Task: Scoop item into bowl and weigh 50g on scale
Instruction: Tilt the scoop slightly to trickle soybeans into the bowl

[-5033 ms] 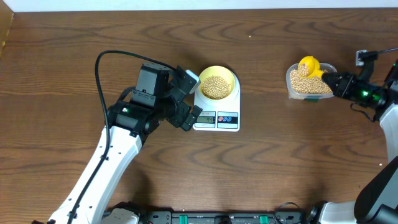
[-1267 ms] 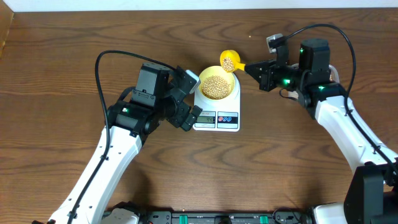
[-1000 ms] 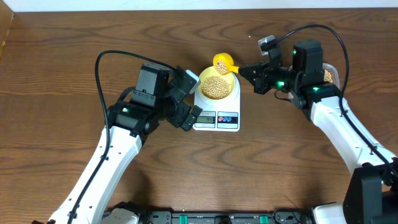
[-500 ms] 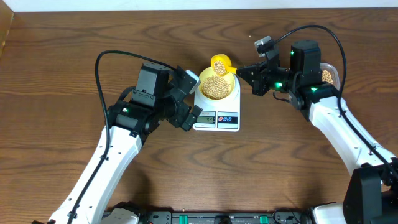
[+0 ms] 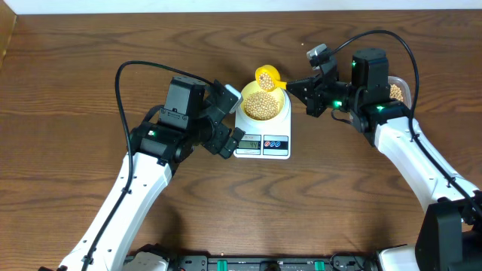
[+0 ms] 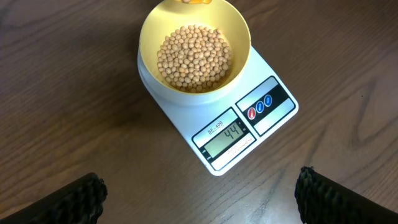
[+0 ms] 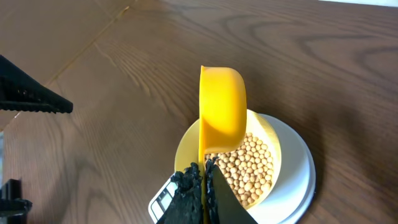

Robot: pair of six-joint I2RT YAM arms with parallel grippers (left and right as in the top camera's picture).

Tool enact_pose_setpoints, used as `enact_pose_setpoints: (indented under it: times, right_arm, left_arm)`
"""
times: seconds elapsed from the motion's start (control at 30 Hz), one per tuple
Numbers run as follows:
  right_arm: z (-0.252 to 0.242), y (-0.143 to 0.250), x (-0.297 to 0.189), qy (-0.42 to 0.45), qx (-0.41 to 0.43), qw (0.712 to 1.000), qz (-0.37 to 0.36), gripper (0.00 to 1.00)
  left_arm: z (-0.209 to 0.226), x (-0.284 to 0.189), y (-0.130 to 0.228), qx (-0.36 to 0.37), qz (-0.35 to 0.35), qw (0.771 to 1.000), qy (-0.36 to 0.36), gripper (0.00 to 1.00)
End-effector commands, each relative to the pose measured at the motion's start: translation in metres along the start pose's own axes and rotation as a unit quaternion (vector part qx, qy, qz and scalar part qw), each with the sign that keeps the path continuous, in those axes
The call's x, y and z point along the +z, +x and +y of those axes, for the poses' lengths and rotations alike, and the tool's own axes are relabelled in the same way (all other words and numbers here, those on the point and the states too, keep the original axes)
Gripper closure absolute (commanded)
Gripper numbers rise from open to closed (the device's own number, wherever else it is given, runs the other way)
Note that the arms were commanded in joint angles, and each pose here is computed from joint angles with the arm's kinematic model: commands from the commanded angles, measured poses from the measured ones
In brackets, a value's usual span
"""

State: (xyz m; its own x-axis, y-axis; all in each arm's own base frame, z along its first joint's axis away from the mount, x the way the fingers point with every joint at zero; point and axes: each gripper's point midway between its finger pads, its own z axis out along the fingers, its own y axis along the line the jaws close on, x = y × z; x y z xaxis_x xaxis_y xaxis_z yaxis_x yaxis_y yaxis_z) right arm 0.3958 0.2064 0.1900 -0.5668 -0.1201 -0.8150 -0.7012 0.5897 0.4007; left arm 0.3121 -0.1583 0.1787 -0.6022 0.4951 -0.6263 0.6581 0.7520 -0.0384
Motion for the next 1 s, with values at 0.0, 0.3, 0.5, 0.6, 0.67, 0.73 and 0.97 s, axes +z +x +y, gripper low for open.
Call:
enact_pose_setpoints:
  times: [0.0, 0.3, 0.5, 0.6, 0.67, 0.73, 0.97]
  right_arm:
    - [-0.0004, 0.0032, 0.0033, -0.002, -0.022, 1.000, 0.003, 0.99]
    - [-0.0002, 0.0032, 0.0034, -0.002, -0.070, 0.998, 0.003, 0.99]
    - [-0.0002, 0.0032, 0.0034, -0.002, -0.076, 0.997, 0.003, 0.99]
    - [-0.0002, 0.0032, 0.0034, -0.002, -0.077, 0.997, 0.003, 0.99]
    - [-0.0003, 0.0032, 0.0033, -0.002, -0.077, 0.997, 0.003, 0.99]
    - [-0.0003, 0.0032, 0.0033, -0.002, -0.077, 0.997, 0.003, 0.99]
    - [-0.0003, 0.0032, 0.0033, -0.002, -0.077, 0.997, 0.003, 0.99]
  left_arm:
    - [-0.0011, -0.0017, 0.0002, 0.000, -0.003, 1.000, 0.004, 0.01]
    - [-0.0012, -0.0017, 0.0003, 0.000, -0.002, 1.000, 0.004, 0.01]
    - [-0.0012, -0.0017, 0.0003, 0.000, -0.002, 1.000, 0.004, 0.01]
    - [-0.0012, -0.0017, 0.0003, 0.000, -0.002, 1.000, 0.004, 0.01]
    - [-0.0011, -0.0017, 0.0002, 0.000, -0.003, 1.000, 0.004, 0.01]
    - [-0.0011, -0.0017, 0.0002, 0.000, -0.003, 1.000, 0.004, 0.01]
    - [-0.0012, -0.0017, 0.0003, 0.000, -0.002, 1.000, 0.004, 0.01]
